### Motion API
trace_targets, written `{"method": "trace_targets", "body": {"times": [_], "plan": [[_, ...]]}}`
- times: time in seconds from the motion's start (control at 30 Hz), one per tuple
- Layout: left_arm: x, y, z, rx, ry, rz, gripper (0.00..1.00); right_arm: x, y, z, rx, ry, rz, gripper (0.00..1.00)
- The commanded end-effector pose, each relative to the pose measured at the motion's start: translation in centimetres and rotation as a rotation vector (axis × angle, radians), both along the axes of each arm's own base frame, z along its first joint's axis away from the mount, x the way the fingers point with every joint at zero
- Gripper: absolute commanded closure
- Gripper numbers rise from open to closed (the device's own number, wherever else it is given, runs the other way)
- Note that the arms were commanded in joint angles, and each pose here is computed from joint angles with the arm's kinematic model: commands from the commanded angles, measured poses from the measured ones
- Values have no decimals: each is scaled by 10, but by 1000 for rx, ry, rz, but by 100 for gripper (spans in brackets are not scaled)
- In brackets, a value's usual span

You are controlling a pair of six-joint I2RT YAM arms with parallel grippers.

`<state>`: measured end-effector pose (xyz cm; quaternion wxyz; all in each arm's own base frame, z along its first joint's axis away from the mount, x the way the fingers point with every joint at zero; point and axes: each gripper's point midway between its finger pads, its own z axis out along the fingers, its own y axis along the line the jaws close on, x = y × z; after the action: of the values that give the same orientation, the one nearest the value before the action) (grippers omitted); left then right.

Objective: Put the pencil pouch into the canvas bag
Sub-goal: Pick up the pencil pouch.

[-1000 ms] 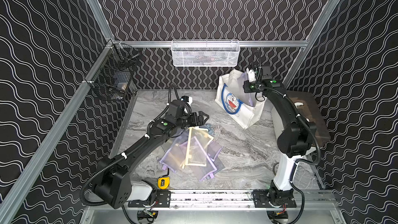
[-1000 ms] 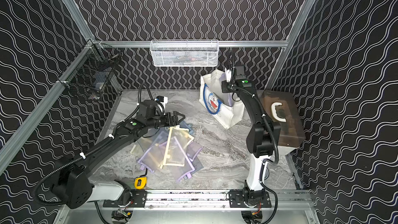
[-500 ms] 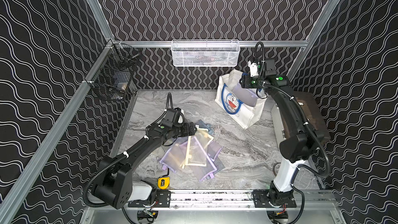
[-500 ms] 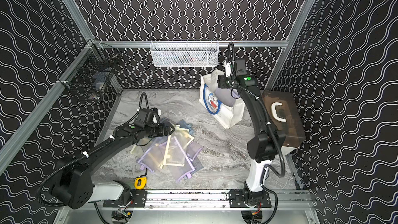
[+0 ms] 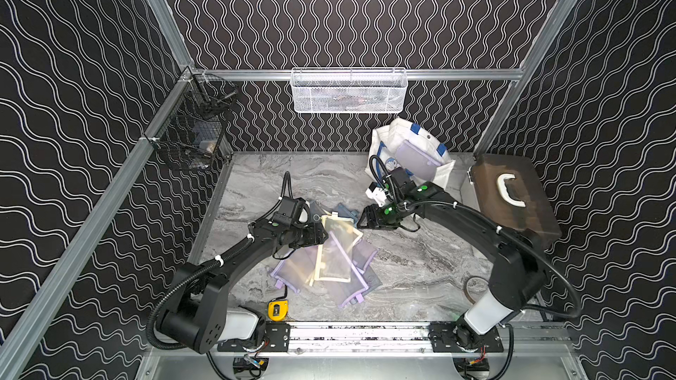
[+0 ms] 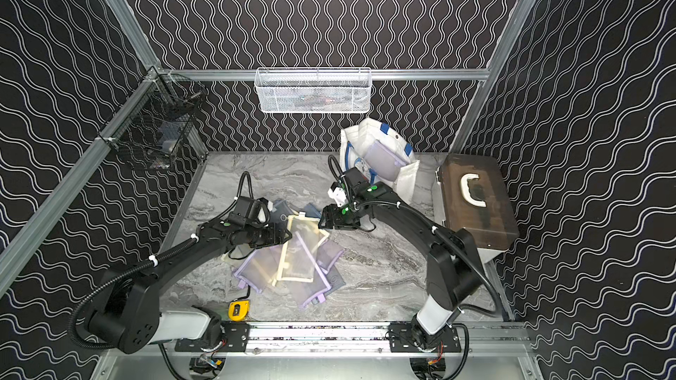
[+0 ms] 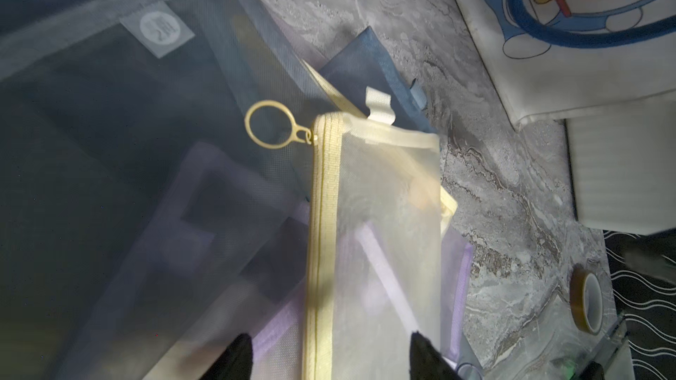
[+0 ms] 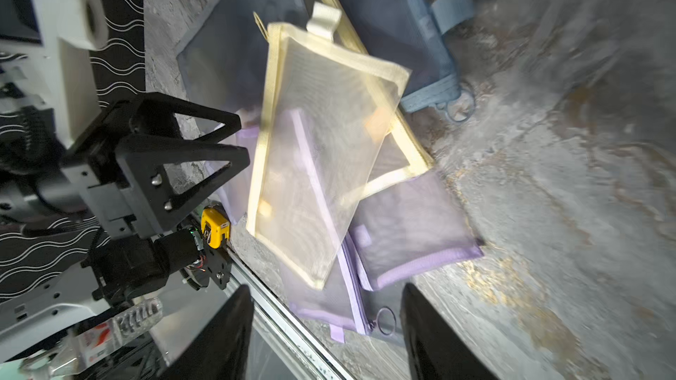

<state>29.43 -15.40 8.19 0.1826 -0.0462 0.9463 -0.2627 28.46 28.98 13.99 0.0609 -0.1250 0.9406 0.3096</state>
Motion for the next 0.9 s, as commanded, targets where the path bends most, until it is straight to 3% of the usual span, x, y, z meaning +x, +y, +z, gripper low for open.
{"method": "trace_targets", "body": {"times": [0.0, 0.37, 0.63, 0.77, 0.8, 0.87], "plan": [[3, -11, 0, -76, -3, -5, 35, -2, 18, -12, 91, 65, 15, 35], [-3, -23, -9, -156, 26, 8, 54, -10, 42, -84, 184, 265, 20, 39], [-5, -47, -2, -218, 6, -14, 73, -9, 53, -71, 250, 248, 40, 44], [-2, -56, 8, -241, -21, -34, 89, -10, 53, -58, 276, 222, 49, 48], [-2, -56, 10, -242, -26, -34, 96, -10, 53, -53, 283, 213, 51, 50], [0, -57, 19, -247, -48, -42, 100, -11, 52, -42, 296, 191, 56, 60]]}}
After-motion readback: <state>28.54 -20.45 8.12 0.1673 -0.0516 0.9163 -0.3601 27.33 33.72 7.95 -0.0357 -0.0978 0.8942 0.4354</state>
